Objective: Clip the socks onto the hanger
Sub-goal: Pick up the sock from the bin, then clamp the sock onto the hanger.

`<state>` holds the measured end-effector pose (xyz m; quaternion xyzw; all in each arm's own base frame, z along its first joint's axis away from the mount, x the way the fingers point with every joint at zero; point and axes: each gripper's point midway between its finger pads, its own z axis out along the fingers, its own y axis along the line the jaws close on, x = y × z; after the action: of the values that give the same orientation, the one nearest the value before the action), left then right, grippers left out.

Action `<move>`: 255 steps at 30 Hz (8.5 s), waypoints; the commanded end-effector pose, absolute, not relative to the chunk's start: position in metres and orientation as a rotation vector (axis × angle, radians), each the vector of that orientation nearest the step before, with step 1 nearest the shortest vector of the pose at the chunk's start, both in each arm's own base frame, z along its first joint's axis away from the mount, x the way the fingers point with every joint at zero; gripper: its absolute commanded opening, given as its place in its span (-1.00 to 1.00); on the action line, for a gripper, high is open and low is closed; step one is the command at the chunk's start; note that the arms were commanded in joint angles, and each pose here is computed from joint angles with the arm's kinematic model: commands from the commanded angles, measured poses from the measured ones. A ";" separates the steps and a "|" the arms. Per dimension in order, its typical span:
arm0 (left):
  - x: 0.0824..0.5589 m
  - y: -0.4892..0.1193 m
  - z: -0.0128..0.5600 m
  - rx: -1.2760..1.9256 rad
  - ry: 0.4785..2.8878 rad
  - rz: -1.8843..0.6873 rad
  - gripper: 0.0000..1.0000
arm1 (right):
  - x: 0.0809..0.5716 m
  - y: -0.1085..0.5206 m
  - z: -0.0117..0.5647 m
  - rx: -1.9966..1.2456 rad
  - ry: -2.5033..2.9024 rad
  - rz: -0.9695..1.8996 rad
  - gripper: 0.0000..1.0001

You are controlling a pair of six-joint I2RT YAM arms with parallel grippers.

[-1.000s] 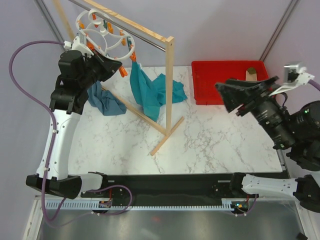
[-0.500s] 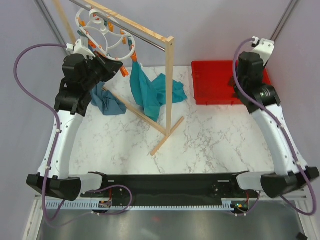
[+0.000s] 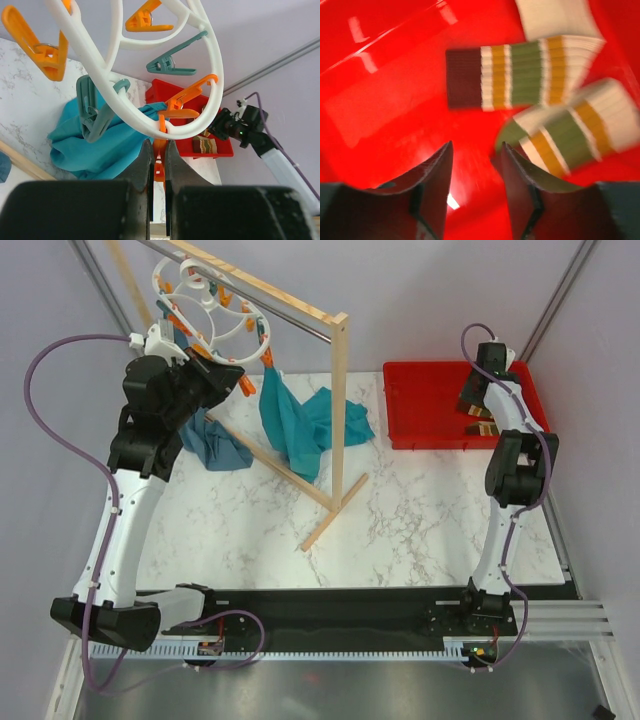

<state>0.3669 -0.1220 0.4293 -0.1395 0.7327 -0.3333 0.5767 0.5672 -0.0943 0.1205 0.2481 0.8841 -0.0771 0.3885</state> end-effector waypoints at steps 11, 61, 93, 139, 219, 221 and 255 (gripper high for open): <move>0.368 -0.131 0.399 -0.285 1.798 -0.770 -0.95 | 0.634 -0.135 0.091 0.639 2.162 -0.089 -0.13; 0.359 -0.168 0.415 -0.278 1.788 -1.066 -0.96 | 0.541 -0.019 0.365 0.343 1.784 0.516 -1.00; 0.374 -0.181 0.409 -0.757 1.782 -1.306 -0.96 | 0.406 0.285 0.416 -0.060 1.363 1.291 -1.00; 0.381 -0.194 0.410 -0.609 1.708 -1.197 -0.96 | 0.393 0.326 0.434 0.155 1.383 1.451 -1.00; 0.386 -0.190 0.379 -0.649 1.763 -1.161 -0.96 | 0.398 0.344 0.411 0.184 1.460 1.493 -1.00; 0.387 -0.191 0.379 -0.650 1.764 -1.161 -0.96 | 0.398 0.346 0.411 0.183 1.458 1.499 -1.00; 0.374 -0.194 0.450 -0.422 1.548 -1.193 -0.96 | 0.385 0.350 0.436 0.162 1.397 1.538 -1.00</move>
<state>0.3774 -0.1961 0.4392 -0.1988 0.6559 -0.5116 0.5181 0.3988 0.3545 0.3911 0.0786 0.6270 0.6039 0.4858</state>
